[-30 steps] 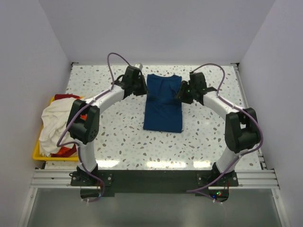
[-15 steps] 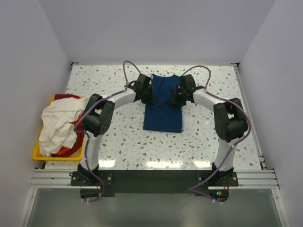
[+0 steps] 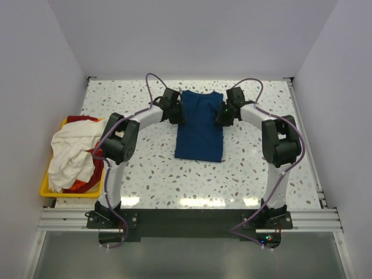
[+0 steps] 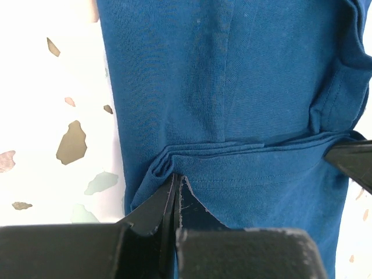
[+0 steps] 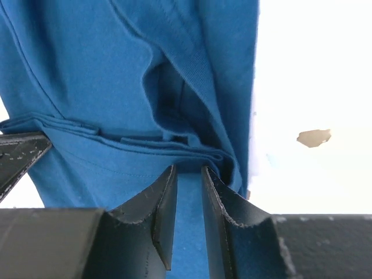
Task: Fold and stack the t-shirts
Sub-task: Fold the tshirt
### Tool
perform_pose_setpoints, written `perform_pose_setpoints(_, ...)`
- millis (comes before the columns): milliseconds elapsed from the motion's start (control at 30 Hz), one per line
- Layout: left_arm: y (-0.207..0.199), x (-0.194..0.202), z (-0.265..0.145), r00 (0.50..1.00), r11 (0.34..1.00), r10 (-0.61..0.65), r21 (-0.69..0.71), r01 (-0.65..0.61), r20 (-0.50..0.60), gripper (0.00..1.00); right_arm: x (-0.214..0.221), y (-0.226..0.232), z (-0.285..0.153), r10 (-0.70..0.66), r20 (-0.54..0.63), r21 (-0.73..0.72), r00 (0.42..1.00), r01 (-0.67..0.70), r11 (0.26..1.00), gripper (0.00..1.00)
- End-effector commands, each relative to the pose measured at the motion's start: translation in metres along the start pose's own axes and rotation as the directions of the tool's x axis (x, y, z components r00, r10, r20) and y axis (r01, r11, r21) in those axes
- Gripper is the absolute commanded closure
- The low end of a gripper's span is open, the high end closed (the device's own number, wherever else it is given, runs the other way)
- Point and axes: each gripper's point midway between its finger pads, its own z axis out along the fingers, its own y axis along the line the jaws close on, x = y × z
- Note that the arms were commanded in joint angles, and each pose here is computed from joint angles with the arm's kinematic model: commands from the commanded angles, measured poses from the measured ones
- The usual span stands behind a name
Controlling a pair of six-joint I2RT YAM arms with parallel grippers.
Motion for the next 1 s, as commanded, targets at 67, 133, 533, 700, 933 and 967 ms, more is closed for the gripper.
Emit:
perform_pose_setpoints(67,-0.007,-0.021,-0.01,0.999,0.999,0.03,0.039,-0.032,0.042,0.95,-0.022,0.0,-0.006,-0.014,0.024,-0.03,1.0,0.015,0.999,0.72)
perform_pose_setpoints(133,-0.019,-0.033,-0.018,0.997,0.996,0.044,0.077,-0.049,0.067,0.92,-0.029,0.013,-0.016,-0.03,0.045,-0.083,0.999,0.033,0.996,0.71)
perform_pose_setpoints(533,-0.063,-0.058,-0.069,0.991,0.973,0.019,0.223,-0.049,0.135,0.84,-0.048,0.025,-0.065,-0.011,0.164,-0.1,0.986,0.028,0.995,0.69)
perform_pose_setpoints(700,-0.071,-0.043,-0.088,0.99,0.971,-0.002,0.238,-0.031,0.14,0.84,-0.061,0.03,-0.057,0.004,0.183,-0.105,0.983,0.015,0.994,0.69)
perform_pose_setpoints(933,-0.056,-0.002,-0.102,0.993,0.971,-0.046,0.238,0.018,0.11,0.85,-0.074,0.031,-0.013,0.021,0.166,-0.102,0.986,-0.004,0.995,0.73)
perform_pose_setpoints(967,-0.054,0.001,-0.102,0.993,0.971,-0.046,0.237,0.019,0.109,0.85,-0.074,0.031,-0.001,0.023,0.153,-0.103,0.988,-0.007,0.995,0.75)
